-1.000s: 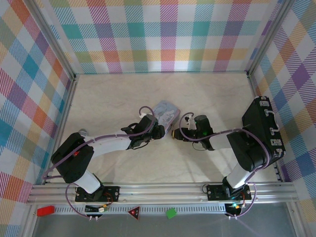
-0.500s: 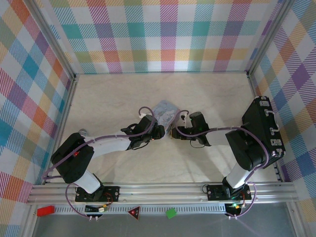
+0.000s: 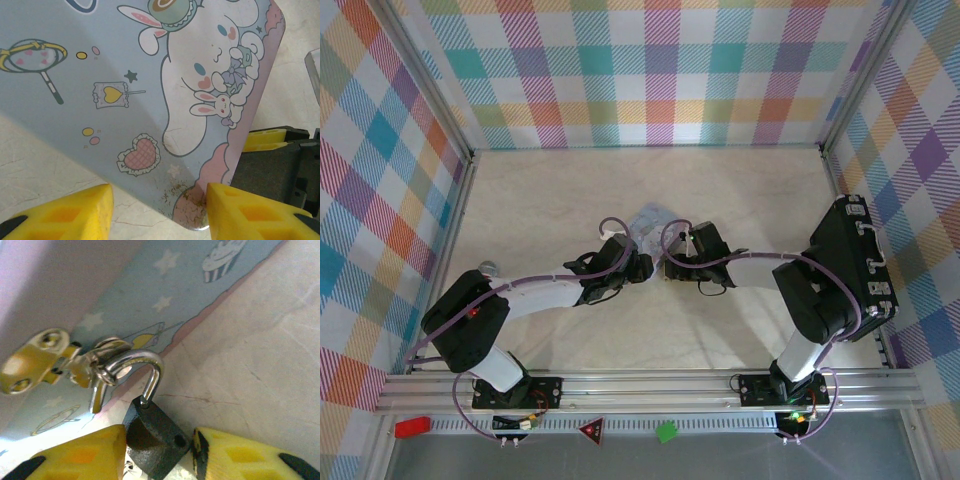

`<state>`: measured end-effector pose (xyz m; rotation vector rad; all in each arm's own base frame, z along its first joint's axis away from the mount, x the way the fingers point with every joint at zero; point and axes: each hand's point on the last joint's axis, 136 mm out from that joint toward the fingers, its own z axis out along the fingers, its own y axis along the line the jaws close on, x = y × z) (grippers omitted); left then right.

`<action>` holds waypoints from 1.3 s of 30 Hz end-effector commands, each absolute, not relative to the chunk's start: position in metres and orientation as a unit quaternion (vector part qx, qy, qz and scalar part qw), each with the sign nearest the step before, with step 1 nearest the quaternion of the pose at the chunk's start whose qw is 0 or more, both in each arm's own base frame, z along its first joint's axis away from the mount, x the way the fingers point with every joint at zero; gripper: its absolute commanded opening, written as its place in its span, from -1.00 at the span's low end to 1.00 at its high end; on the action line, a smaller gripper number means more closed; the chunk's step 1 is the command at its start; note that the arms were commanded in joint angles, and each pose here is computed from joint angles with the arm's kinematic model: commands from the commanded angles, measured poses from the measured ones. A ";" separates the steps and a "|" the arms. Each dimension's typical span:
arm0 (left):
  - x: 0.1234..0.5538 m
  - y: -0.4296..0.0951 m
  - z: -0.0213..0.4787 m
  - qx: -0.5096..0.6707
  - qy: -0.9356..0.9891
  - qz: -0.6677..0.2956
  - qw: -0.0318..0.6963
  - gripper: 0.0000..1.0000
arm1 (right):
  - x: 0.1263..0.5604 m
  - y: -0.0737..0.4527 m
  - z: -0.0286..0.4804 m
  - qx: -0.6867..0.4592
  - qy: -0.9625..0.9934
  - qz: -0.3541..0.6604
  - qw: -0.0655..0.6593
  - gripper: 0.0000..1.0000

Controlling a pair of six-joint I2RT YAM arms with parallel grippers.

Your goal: Unlock a padlock with a key

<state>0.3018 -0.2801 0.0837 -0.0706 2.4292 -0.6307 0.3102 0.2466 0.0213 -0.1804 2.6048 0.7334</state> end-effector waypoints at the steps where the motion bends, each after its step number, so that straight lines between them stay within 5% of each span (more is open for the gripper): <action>1: 0.278 -0.248 0.042 -0.029 0.950 -0.172 0.260 -0.02 | 0.328 0.242 -0.002 -0.060 0.943 0.225 0.236 -0.24; 11: 0.271 -0.239 0.033 -0.042 0.952 -0.165 0.256 -0.04 | 0.325 0.250 0.008 -0.036 0.932 0.270 0.240 -0.66; 17: 0.272 -0.236 0.031 -0.045 0.952 -0.156 0.259 -0.04 | 0.328 0.243 0.032 0.043 0.893 0.384 0.230 -0.82; 32: 0.271 -0.241 0.029 -0.041 0.952 -0.169 0.253 -0.05 | 0.350 0.252 0.071 0.101 0.843 0.469 0.243 -0.90; 39: 0.280 -0.233 0.027 -0.033 0.954 -0.158 0.254 -0.05 | 0.351 0.236 0.078 0.084 0.861 0.430 0.257 -0.91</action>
